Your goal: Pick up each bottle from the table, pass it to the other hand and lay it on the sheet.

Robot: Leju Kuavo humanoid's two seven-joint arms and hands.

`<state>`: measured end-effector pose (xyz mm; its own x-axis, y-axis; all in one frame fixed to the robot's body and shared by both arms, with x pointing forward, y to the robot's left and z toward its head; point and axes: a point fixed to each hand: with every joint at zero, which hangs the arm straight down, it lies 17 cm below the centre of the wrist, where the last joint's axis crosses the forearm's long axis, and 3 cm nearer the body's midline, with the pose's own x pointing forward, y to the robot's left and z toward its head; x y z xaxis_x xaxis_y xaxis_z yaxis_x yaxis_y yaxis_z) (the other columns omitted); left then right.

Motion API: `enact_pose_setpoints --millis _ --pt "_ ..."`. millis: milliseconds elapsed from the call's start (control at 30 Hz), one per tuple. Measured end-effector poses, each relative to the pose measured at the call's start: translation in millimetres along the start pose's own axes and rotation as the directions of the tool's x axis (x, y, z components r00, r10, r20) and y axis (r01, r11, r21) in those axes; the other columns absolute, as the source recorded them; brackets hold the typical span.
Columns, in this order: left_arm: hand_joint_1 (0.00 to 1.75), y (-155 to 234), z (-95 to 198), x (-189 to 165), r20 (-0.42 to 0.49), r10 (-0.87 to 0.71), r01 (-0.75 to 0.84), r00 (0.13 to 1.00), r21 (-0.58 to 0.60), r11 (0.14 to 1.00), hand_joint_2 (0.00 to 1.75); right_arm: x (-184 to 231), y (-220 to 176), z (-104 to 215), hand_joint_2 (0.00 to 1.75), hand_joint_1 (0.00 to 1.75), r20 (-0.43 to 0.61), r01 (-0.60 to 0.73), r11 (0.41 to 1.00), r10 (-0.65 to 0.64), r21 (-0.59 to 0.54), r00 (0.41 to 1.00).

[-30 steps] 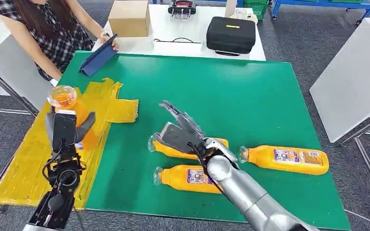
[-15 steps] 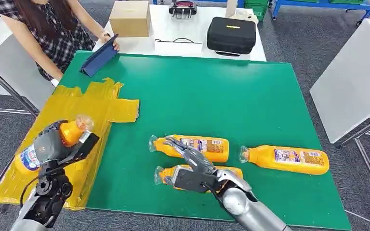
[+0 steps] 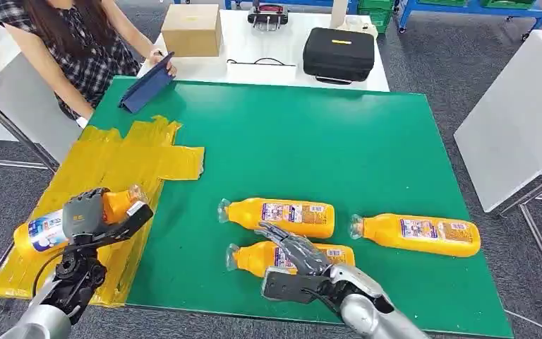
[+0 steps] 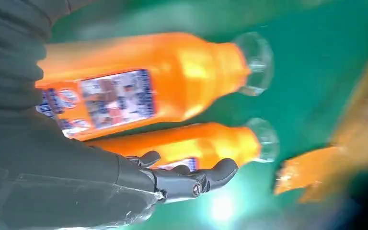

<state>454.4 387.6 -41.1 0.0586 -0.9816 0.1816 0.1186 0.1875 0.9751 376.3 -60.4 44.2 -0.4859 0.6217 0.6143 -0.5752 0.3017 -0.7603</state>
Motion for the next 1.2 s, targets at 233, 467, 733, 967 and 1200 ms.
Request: enact_pose_setpoints --millis 233,467,733,967,1200 --pt "1.75 -4.5 2.1 17.0 0.083 0.017 -0.016 0.996 -0.010 1.000 1.75 -27.0 -3.6 13.2 1.75 0.00 -0.067 -0.045 0.999 0.045 -0.003 0.997" --pt "1.75 -10.6 11.6 55.8 0.215 0.086 -0.085 0.973 -0.015 0.996 1.75 -45.4 -8.6 23.1 1.75 0.00 -0.127 -0.097 0.995 0.094 -0.015 0.987" --pt "1.59 -15.8 29.6 109.5 0.361 0.190 -0.173 0.913 -0.080 0.982 1.75 -66.7 -3.7 41.6 1.75 0.00 -0.170 -0.115 0.993 0.113 0.001 0.979" --pt "1.59 -15.2 36.3 133.9 0.425 0.213 -0.186 0.880 -0.104 0.977 1.75 -71.2 -3.8 44.6 1.75 0.00 -0.177 -0.122 0.992 0.122 0.011 0.977" --pt "0.00 -15.2 39.1 140.8 0.441 0.218 -0.188 0.871 -0.110 0.976 0.00 -72.9 -4.3 45.8 1.75 0.00 -0.180 -0.125 0.992 0.125 0.012 0.976"
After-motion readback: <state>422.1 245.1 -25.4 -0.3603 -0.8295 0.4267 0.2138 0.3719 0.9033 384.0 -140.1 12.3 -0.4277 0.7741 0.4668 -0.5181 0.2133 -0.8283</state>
